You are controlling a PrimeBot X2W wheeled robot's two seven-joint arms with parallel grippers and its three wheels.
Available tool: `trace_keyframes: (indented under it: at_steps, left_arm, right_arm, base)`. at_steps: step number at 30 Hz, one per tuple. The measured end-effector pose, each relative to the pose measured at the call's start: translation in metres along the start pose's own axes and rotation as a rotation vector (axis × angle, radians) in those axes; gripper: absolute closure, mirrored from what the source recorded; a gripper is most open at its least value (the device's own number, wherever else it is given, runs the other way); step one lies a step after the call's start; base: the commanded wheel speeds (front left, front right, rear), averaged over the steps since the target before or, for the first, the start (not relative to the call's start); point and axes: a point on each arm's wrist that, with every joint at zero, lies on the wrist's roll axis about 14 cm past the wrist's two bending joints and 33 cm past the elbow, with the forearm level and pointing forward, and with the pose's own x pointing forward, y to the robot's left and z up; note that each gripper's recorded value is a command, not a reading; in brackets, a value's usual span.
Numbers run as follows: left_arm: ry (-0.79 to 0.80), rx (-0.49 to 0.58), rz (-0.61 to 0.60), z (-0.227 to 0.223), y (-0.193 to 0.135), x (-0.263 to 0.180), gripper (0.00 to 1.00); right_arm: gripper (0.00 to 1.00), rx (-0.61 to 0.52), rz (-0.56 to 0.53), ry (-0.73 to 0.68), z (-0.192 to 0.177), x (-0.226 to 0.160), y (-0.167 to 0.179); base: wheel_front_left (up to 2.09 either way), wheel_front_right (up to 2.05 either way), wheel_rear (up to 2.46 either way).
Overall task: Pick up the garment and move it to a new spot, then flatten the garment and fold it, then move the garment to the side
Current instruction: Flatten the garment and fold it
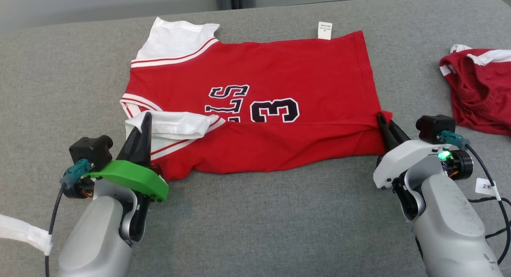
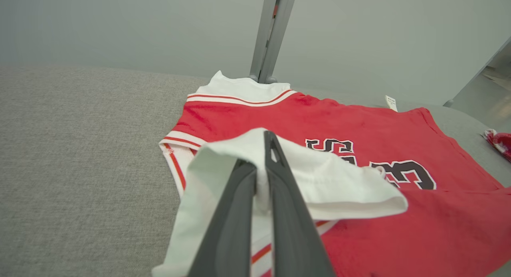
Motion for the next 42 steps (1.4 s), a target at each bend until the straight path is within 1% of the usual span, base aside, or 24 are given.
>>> trace_keyframes:
  at_steps: [1,2,3,4,5,6,7,8,12,18,22,24,27,32,34,38,42]
  left_arm:
    - [0.004,-0.002,0.004,-0.001,0.001,0.000,1.00]
    - [0.006,-0.004,0.008,-0.002,0.002,-0.001,1.00]
    - [0.005,-0.005,0.014,-0.001,0.003,-0.001,1.00]
    - [0.003,-0.006,0.018,-0.001,0.004,-0.001,1.00]
    - [0.000,-0.007,0.022,0.001,0.005,-0.002,0.78]
    - [-0.005,-0.010,0.026,0.002,0.006,-0.002,0.32]
    - [-0.011,-0.011,0.028,0.004,0.006,-0.003,0.05]
    - [-0.023,-0.014,0.030,0.008,0.006,-0.003,0.00]
    - [-0.069,-0.020,0.029,0.020,0.002,-0.011,0.00]
    - [-0.155,-0.050,0.012,0.039,-0.012,-0.031,0.00]
    - [-0.171,-0.057,0.020,0.040,-0.013,-0.048,0.00]
    - [-0.143,-0.054,0.030,0.030,-0.010,-0.059,0.00]
    - [-0.056,-0.053,0.061,0.009,-0.002,-0.074,0.00]
    - [0.112,-0.129,0.130,-0.030,0.009,-0.090,0.00]
    - [0.155,-0.170,0.159,-0.040,0.014,-0.091,0.00]
    - [0.256,-0.203,0.206,-0.063,0.023,-0.093,0.00]
    - [0.278,-0.237,0.215,-0.069,0.025,-0.083,0.00]
  right_arm:
    - [0.87,0.002,0.000,-0.010,0.002,0.002,0.000]
    - [0.57,0.002,0.000,-0.019,0.004,0.003,0.000]
    - [0.00,0.002,0.001,-0.035,0.007,0.003,0.001]
    - [0.00,0.001,0.002,-0.044,0.009,0.004,0.002]
    - [0.00,0.001,0.004,-0.053,0.011,0.005,0.003]
    - [0.00,0.004,0.005,-0.063,0.012,0.004,0.003]
    - [0.00,0.004,0.005,-0.067,0.013,0.004,0.004]
    - [0.00,0.005,0.004,-0.071,0.013,0.002,0.003]
    - [0.00,-0.009,-0.003,-0.108,0.021,-0.004,0.002]
    - [0.00,-0.034,-0.019,-0.149,0.023,-0.026,-0.004]
    - [0.00,-0.073,-0.017,-0.187,0.029,-0.041,-0.003]
    - [0.00,-0.093,-0.013,-0.205,0.033,-0.049,-0.002]
    - [0.00,-0.126,-0.013,-0.214,0.036,-0.059,-0.001]
    - [0.00,-0.143,-0.011,-0.203,0.035,-0.070,0.000]
    - [0.00,-0.146,-0.009,-0.194,0.034,-0.070,0.000]
    - [0.00,-0.150,-0.012,-0.175,0.030,-0.069,-0.002]
    - [0.00,-0.155,-0.025,-0.155,0.026,-0.068,-0.007]
  base:
    - [0.00,0.00,0.00]
    - [0.00,0.00,0.00]
    - [0.00,0.00,0.00]
    - [0.00,0.00,0.00]
    - [0.00,0.00,0.00]
    - [0.00,0.00,0.00]
    - [0.00,0.00,0.00]
    - [0.00,0.00,0.00]
    - [0.00,0.00,0.00]
    - [0.00,0.00,0.00]
    - [0.00,0.00,0.00]
    - [0.00,0.00,0.00]
    - [0.00,0.00,0.00]
    - [0.00,0.00,0.00]
    - [0.00,0.00,0.00]
    - [0.00,0.00,0.00]
    - [0.00,0.00,0.00]
